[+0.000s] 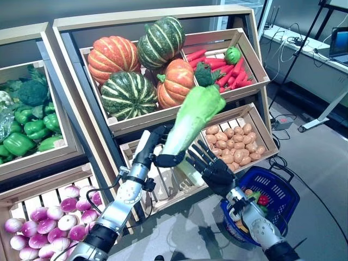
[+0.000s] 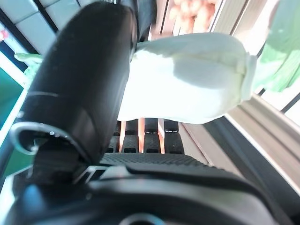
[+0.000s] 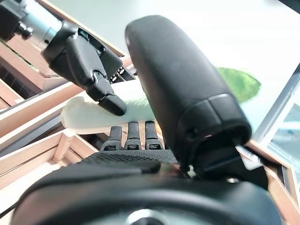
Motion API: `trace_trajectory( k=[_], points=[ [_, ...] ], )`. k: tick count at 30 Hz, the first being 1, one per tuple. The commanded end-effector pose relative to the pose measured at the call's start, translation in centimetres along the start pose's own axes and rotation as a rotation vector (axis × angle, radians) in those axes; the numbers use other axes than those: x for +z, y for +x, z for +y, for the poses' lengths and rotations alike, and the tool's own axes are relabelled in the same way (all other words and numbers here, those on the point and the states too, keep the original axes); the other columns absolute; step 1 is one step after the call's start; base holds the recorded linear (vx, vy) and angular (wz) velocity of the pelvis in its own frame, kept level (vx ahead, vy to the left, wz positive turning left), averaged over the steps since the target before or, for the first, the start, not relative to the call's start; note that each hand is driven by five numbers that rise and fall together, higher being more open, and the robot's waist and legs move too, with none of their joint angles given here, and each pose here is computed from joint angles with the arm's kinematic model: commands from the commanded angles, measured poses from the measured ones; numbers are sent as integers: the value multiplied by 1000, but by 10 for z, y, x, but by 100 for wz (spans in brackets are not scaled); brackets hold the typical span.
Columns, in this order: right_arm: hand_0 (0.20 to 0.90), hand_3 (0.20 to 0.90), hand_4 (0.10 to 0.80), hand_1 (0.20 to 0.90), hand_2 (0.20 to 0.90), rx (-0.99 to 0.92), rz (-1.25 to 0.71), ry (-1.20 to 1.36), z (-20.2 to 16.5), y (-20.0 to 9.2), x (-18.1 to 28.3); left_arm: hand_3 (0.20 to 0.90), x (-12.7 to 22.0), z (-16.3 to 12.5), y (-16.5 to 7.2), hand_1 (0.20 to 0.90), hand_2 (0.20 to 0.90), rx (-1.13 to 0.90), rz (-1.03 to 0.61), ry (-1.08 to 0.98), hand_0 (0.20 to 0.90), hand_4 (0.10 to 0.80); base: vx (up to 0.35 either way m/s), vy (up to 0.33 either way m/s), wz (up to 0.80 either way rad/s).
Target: Put vegetables into the basket
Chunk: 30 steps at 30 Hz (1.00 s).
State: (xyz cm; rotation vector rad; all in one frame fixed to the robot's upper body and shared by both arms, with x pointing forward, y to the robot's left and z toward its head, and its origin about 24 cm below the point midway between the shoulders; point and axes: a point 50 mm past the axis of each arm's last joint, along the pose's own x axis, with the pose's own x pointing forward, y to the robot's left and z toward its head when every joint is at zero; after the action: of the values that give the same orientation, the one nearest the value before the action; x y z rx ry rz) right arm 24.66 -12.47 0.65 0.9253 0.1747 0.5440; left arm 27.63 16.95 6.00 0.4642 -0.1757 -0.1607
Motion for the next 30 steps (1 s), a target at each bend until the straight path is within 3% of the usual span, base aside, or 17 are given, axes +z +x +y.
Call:
trace_trajectory(
  k=[1,15,30],
  points=[
    [900,900,800,900,900,340,-326,-45,58,39,65,300,65,5,32,300,300,-48,-357,109,300,400,33,-47,2],
    [900,900,800,900,900,577,-491,-230,101,36,121,300,37,3,18,300,300,-173,-282,253,300,400,28,-10,4],
    [900,900,800,900,900,340,-746,-392,100,27,148,300,60,-14,9,300,300,-154,-518,398,300,400,8,1,0]
  ],
)
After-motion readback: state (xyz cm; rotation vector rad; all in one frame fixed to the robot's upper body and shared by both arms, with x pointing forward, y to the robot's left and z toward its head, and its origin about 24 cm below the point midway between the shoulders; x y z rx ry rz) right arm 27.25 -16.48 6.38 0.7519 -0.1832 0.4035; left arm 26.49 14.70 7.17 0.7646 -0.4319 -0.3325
